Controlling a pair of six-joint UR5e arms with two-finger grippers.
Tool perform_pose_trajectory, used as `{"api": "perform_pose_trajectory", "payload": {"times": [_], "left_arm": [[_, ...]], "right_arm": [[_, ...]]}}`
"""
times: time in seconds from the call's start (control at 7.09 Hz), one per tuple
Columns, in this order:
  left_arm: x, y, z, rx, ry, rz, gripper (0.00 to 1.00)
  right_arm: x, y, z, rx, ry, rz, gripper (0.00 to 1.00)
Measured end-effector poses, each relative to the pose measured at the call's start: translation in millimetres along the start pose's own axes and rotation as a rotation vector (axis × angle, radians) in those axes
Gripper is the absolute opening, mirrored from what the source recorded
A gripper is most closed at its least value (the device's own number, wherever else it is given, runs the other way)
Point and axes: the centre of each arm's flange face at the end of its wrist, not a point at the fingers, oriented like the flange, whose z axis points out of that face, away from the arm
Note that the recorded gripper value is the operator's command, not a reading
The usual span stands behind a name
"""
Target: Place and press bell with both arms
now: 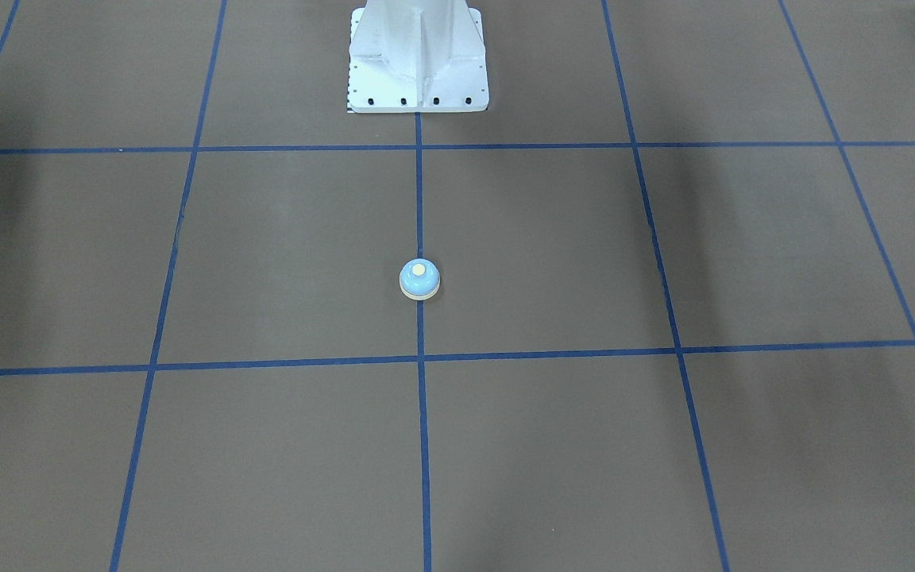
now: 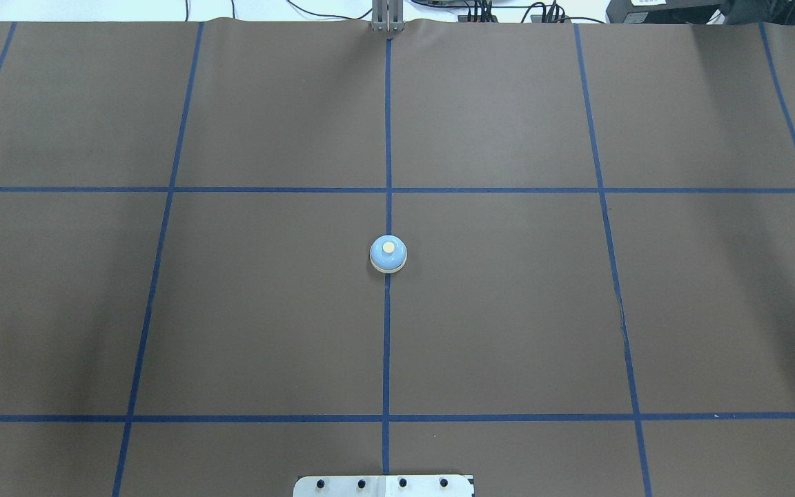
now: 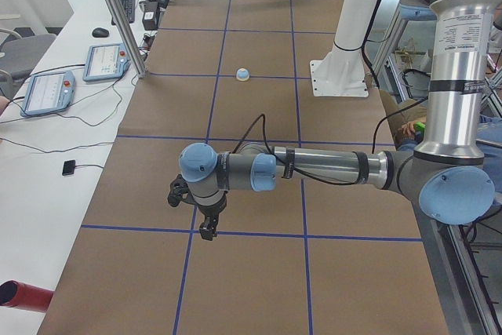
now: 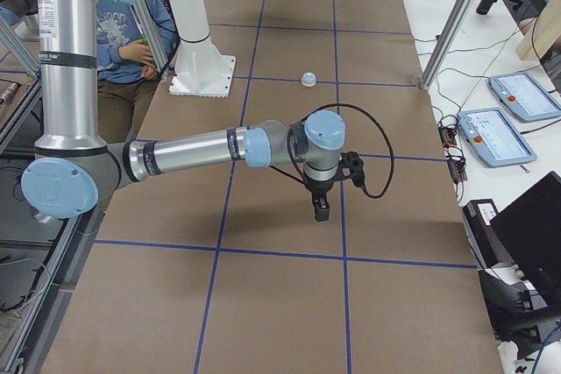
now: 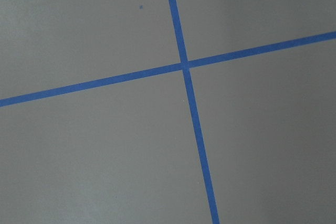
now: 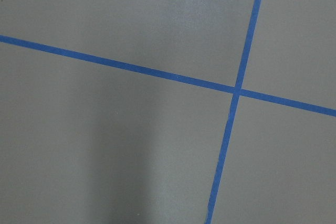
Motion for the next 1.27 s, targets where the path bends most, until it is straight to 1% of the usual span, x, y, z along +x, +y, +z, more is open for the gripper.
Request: {"api": "perform_pose_trajectory", "payload": {"times": [0.42, 0.85, 1.27], "left_arm": [[13, 11, -10, 0.020, -0.004, 0.017, 1.00], [17, 13, -13, 0.028, -0.001, 0.023, 1.00], [11, 12, -6, 0.039, -0.002, 0.039, 1.00]], "right_arm": [[-4, -4, -3, 0.006, 0.015, -0.017, 1.00], [-5, -6, -3, 0.010, 0.007, -0.018, 1.00], [-9, -7, -2, 0.010, 0.002, -0.018, 1.00]]}}
